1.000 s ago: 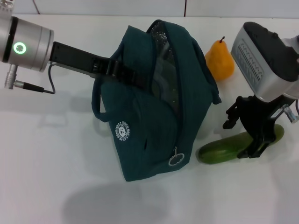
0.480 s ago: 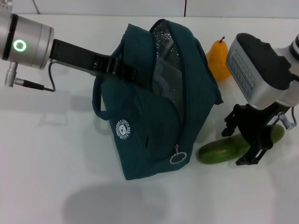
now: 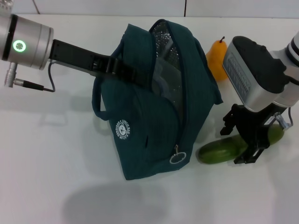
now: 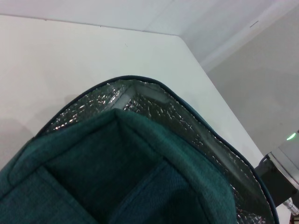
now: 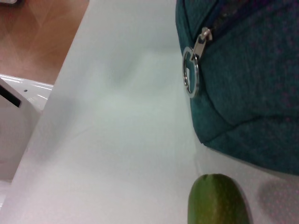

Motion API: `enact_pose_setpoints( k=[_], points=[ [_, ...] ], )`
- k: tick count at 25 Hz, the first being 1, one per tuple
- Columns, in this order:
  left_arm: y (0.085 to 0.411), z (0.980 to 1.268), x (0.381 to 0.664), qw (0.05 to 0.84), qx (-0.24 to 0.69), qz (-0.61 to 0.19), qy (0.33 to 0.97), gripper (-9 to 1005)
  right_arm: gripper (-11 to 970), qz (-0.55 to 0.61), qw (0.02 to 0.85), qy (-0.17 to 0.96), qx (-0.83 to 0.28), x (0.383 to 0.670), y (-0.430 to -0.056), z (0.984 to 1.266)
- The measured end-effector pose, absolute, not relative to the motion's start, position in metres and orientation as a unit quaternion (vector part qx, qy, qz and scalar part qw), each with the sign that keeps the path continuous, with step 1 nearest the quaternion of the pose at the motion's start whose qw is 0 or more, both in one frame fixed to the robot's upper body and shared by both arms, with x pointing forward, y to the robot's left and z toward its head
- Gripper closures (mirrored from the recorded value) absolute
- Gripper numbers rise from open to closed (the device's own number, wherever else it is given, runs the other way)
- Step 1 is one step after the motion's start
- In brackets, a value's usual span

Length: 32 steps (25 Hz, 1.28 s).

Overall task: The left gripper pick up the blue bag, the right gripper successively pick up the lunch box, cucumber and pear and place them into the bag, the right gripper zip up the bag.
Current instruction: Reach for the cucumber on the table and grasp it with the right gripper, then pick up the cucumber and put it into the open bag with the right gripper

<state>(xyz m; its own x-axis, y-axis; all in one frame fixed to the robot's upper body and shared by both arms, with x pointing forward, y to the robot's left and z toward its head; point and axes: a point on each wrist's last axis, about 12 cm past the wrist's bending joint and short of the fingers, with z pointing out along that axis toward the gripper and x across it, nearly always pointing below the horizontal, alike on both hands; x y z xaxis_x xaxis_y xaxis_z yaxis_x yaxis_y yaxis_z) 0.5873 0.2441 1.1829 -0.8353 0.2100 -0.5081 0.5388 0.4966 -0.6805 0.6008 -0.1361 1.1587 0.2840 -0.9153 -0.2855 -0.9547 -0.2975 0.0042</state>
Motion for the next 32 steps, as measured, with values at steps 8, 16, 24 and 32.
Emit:
enact_pose_setpoints(
  k=[8,16,24,32],
  points=[
    [0.2455,1.1817,0.5865,0.184,0.222,-0.45,0.845,958,206,0.104,0.075,0.587,-0.799,0.5995,-0.1336,1.1521],
    [0.2468,1.1805,0.5855,0.184,0.221,-0.45,0.846,958,209,0.1,0.078,0.591,-0.797,0.5989,-0.1316,1.1486],
    [0.2465,1.1795,0.5846,0.183,0.221,-0.451,0.845,958,318,0.096,0.079,0.594,-0.795,0.6001,-0.1298,1.1486],
    [0.2486,1.1788,0.583,0.188,0.22,-0.456,0.842,958,373,0.09,0.077,0.6,-0.791,0.6003,-0.1292,1.1523]
  ],
)
